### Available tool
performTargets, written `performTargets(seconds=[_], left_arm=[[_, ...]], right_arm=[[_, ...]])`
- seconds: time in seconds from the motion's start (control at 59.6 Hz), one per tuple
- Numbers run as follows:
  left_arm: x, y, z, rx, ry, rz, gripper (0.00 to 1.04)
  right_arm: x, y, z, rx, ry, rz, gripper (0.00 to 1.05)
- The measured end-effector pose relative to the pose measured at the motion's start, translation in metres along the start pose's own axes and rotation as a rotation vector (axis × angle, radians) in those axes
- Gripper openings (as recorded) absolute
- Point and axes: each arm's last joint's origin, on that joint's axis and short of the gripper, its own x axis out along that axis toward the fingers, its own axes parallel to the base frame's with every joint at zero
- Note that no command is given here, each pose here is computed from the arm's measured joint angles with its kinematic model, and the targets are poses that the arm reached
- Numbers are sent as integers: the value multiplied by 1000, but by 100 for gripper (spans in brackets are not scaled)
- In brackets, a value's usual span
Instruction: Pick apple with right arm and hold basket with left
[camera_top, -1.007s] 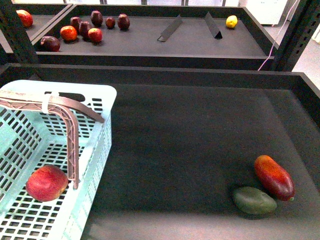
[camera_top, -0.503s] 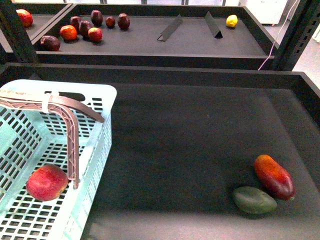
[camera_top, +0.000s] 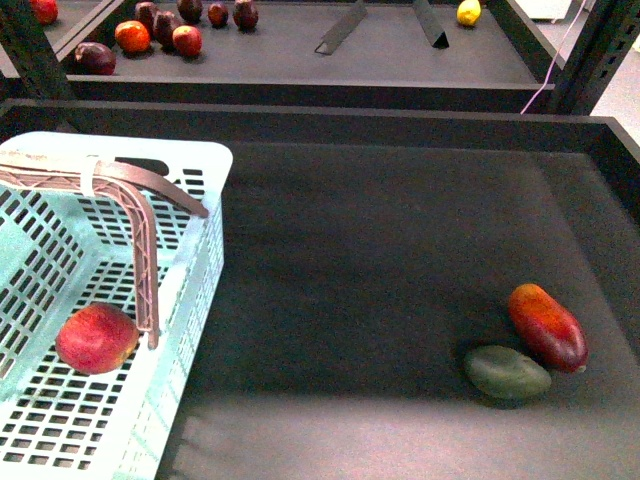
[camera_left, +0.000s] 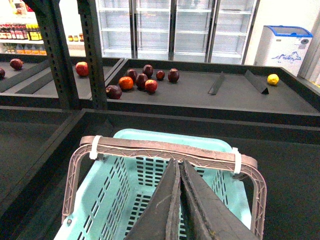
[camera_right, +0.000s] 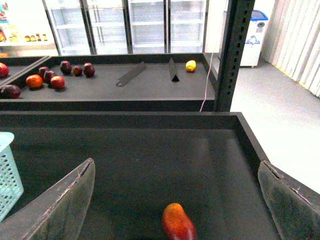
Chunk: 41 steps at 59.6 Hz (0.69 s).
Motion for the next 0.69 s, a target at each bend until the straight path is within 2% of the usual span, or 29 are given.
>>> performTargets(seconds=[0.52,0.688], left_arm=[[0,0,0,0,0,0,98],[0,0,0,2,0,0,97]], right_arm=[[0,0,0,0,0,0,96],[0,0,0,0,0,0,96]])
